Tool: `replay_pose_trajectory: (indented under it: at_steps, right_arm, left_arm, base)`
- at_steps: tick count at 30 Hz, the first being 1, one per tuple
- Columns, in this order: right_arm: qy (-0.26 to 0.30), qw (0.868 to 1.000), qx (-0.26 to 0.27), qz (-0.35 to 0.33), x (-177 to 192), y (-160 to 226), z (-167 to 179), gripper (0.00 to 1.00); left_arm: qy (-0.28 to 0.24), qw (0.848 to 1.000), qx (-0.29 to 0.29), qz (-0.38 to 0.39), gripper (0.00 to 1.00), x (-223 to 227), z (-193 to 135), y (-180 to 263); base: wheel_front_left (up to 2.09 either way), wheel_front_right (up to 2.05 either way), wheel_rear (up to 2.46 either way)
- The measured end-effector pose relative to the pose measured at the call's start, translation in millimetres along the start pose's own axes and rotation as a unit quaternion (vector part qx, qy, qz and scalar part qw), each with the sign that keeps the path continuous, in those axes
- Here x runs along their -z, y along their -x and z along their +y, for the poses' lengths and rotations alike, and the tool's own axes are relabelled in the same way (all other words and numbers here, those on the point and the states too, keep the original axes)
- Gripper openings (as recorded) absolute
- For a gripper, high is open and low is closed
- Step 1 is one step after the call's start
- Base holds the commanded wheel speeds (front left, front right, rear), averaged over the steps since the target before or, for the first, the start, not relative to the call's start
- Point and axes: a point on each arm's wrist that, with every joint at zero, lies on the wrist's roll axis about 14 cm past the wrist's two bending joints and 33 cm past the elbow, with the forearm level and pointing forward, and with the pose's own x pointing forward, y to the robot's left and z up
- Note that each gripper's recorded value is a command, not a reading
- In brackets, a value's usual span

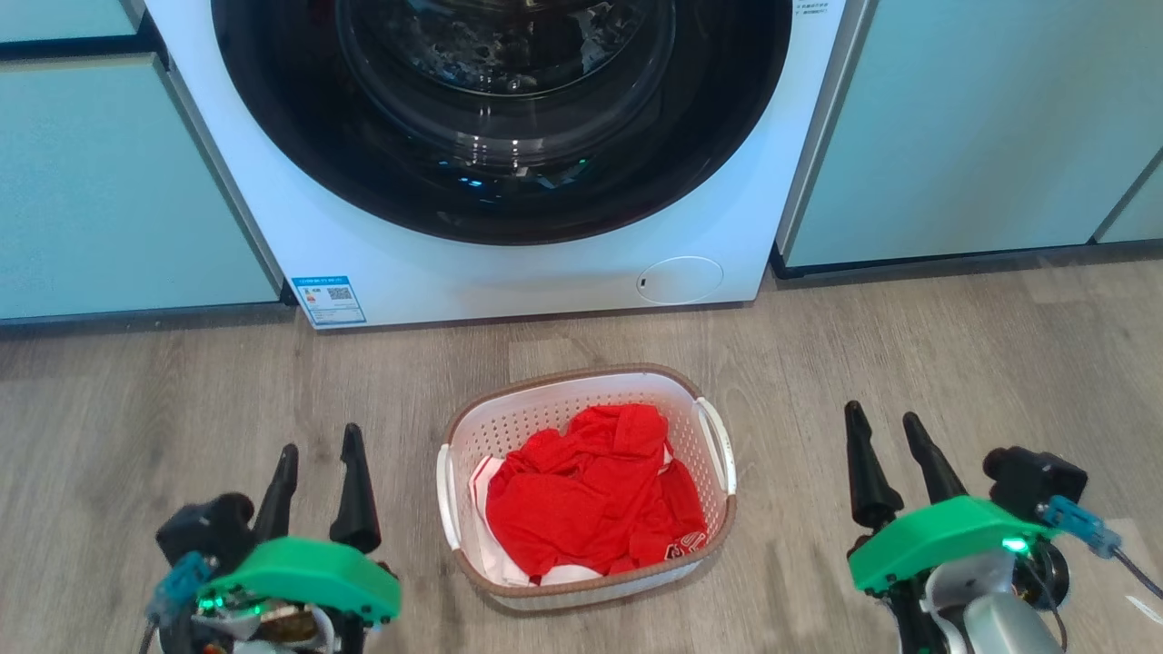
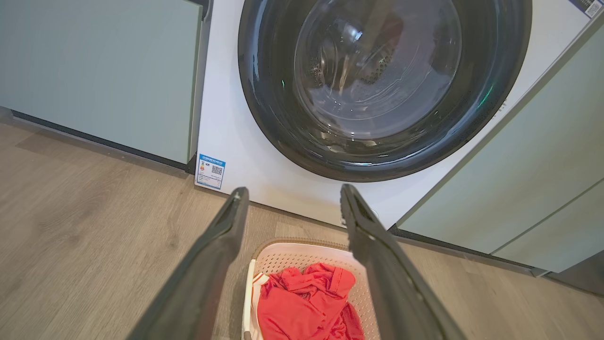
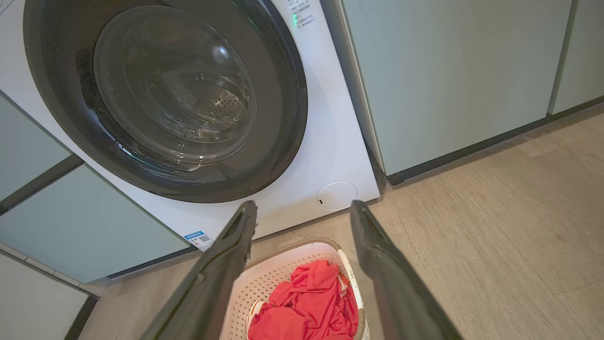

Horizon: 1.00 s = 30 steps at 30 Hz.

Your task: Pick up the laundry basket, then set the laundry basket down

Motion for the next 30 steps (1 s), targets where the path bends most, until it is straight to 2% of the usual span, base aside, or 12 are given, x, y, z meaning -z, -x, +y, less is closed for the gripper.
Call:
replay_pose_trajectory:
  at_steps: [15,30]
  right_arm:
    - [0.091,0.995,-0.036,-0.009,-0.3,1.3,17.7,1.0]
    - [0.174,0.982,-0.068,-0.017,1.6,2.9,31.7,1.0]
  left_arm:
    - [-0.085,0.996,0.011,-0.019,1.0,0.4,-5.1,11.1]
    - [-0.159,0.986,0.032,-0.039,1.0,1.1,-16.1,19.8]
  base:
    - [0.0,0.0,0.0]
    - [0.0,0.0,0.0]
